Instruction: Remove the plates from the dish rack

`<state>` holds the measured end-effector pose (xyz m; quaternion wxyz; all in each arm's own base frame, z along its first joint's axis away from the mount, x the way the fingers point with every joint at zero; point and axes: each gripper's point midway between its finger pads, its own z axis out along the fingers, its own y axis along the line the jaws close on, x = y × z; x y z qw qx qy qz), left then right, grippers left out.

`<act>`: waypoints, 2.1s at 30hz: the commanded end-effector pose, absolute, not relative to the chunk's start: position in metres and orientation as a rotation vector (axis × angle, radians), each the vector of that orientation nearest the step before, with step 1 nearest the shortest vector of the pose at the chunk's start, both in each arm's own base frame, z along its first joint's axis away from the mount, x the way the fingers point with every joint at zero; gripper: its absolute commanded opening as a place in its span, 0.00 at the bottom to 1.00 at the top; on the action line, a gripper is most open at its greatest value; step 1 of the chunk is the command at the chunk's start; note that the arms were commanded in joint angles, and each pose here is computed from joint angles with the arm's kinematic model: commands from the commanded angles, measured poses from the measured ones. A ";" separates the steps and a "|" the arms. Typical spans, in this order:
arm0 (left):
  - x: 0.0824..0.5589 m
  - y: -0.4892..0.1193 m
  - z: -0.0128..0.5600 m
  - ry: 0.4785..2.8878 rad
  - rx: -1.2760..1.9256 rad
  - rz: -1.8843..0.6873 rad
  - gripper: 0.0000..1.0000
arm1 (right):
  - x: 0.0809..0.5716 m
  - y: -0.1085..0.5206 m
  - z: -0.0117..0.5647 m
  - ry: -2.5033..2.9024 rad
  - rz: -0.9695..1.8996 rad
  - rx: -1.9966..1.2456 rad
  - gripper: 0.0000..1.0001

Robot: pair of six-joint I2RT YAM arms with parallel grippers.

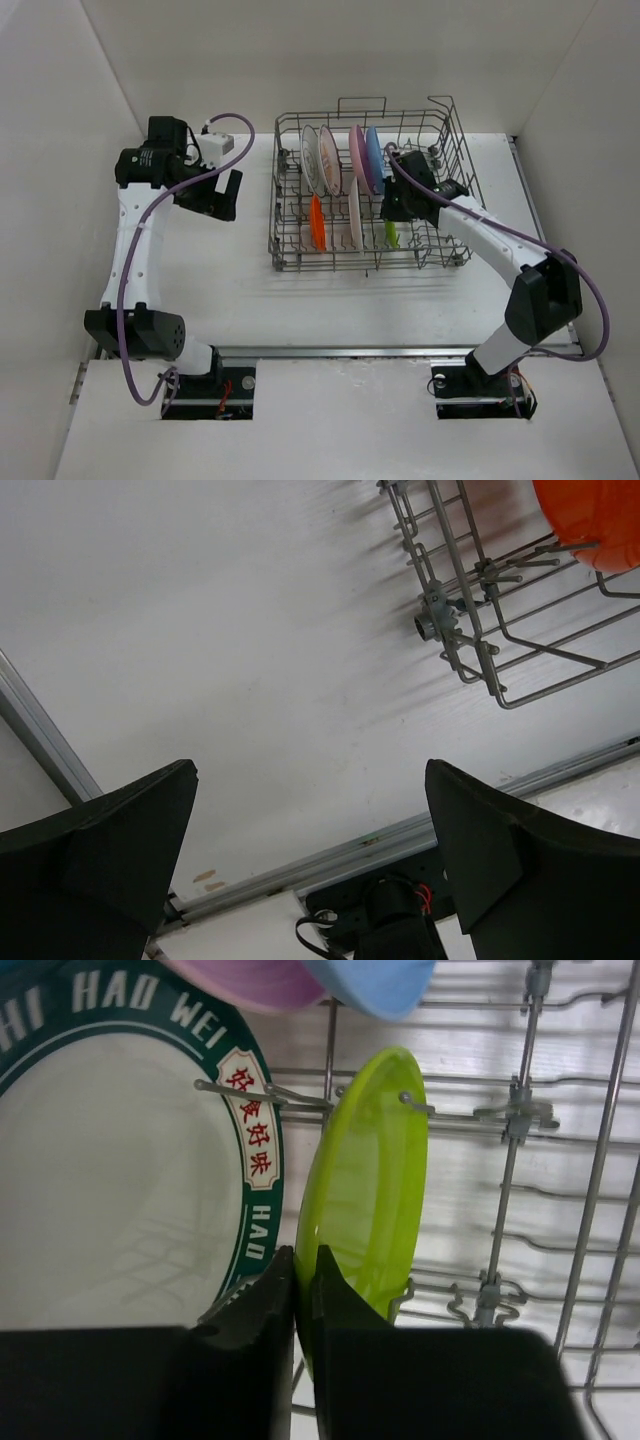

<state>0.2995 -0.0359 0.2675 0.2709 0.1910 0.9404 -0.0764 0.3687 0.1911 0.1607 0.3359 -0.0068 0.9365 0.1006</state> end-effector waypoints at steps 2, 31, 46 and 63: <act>0.294 -0.042 0.286 2.452 0.516 -0.220 0.98 | 0.379 0.197 0.185 2.341 0.336 0.005 0.00; 0.303 -0.138 0.374 2.073 0.423 -0.928 0.99 | 0.312 0.243 0.353 1.657 -0.298 -0.312 0.00; 0.333 -0.164 0.318 2.224 0.477 -1.025 0.99 | 0.256 0.369 0.289 1.536 -0.466 -0.601 0.00; 0.295 -0.188 0.295 2.340 0.733 -1.069 0.48 | 0.250 0.392 0.287 1.500 -0.477 -0.637 0.00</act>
